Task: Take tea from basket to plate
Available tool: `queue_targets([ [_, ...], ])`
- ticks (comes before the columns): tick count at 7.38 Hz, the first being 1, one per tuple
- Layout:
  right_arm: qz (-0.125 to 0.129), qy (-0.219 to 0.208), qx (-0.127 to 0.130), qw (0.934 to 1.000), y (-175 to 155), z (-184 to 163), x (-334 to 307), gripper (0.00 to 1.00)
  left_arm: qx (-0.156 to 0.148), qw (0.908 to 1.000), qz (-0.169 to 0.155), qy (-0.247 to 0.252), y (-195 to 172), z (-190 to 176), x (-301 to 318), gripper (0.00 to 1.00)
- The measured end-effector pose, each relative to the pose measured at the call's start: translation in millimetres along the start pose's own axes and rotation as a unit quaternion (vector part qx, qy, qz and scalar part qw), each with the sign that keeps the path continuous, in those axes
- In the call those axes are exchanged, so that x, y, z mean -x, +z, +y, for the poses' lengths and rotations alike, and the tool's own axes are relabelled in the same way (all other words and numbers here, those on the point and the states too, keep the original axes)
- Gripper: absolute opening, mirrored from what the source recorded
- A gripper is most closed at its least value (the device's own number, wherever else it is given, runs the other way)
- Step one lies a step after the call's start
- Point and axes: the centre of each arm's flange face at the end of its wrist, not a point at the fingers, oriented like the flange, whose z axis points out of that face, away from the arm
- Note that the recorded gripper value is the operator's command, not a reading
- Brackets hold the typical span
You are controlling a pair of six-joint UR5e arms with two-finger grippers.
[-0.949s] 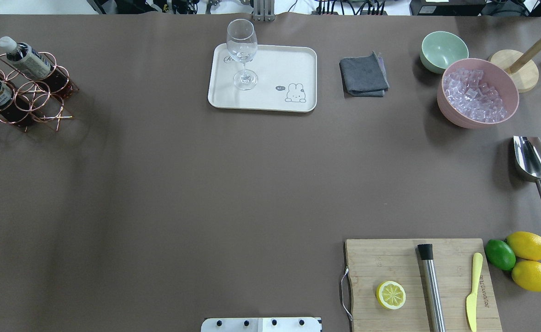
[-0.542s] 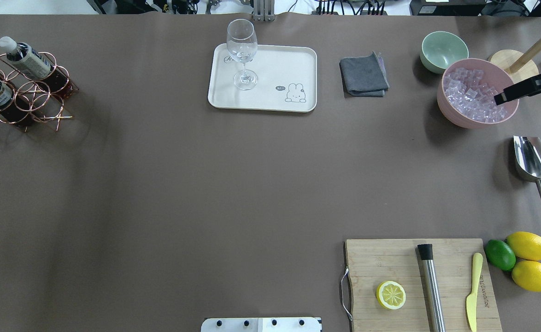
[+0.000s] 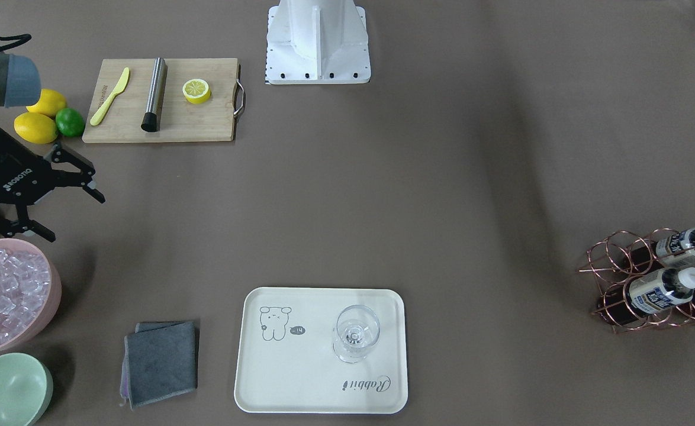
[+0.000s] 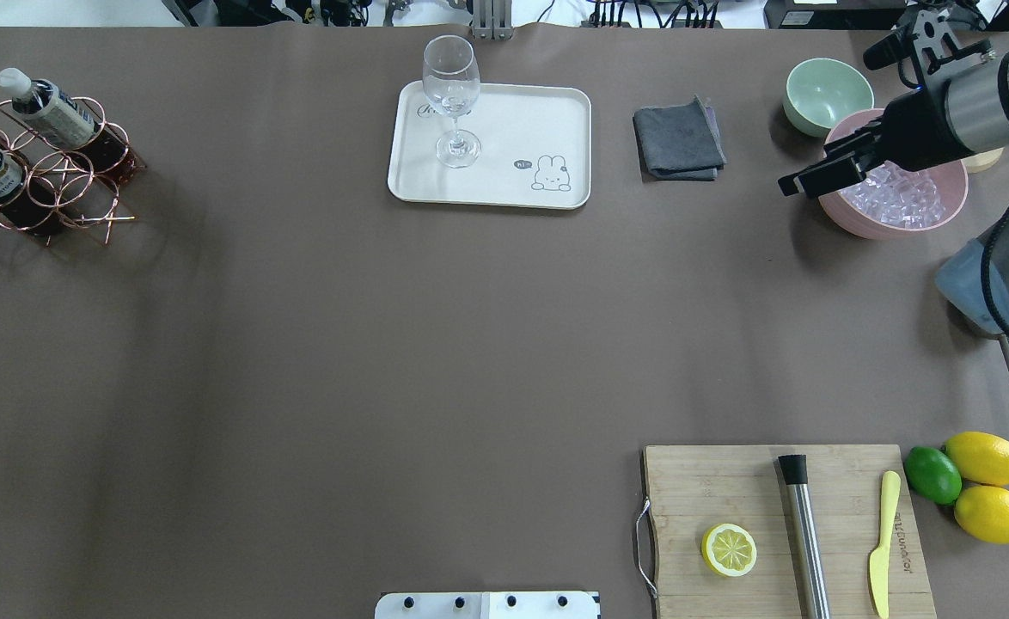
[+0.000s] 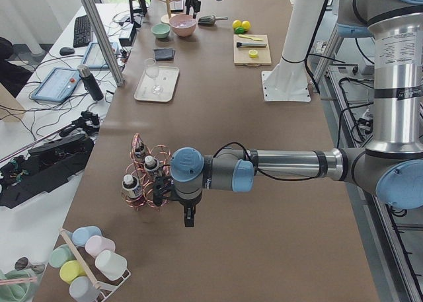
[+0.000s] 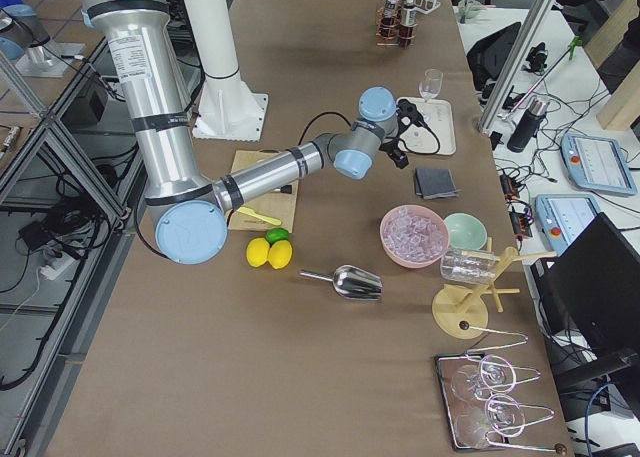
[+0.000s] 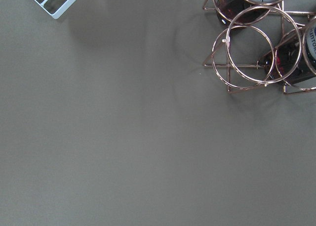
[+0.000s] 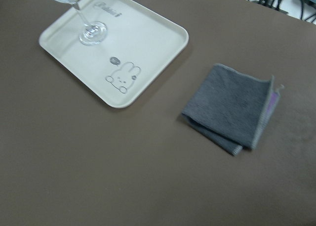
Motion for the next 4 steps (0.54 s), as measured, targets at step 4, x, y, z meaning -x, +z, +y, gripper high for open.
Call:
queue_targets([
  [4,-0.131,-0.138,-0.107,0.9760,35.6,0.1,115.7,1.00,-0.007,1.0000,0.002,-0.003,-7.0,-2.8,-0.5,0.98],
])
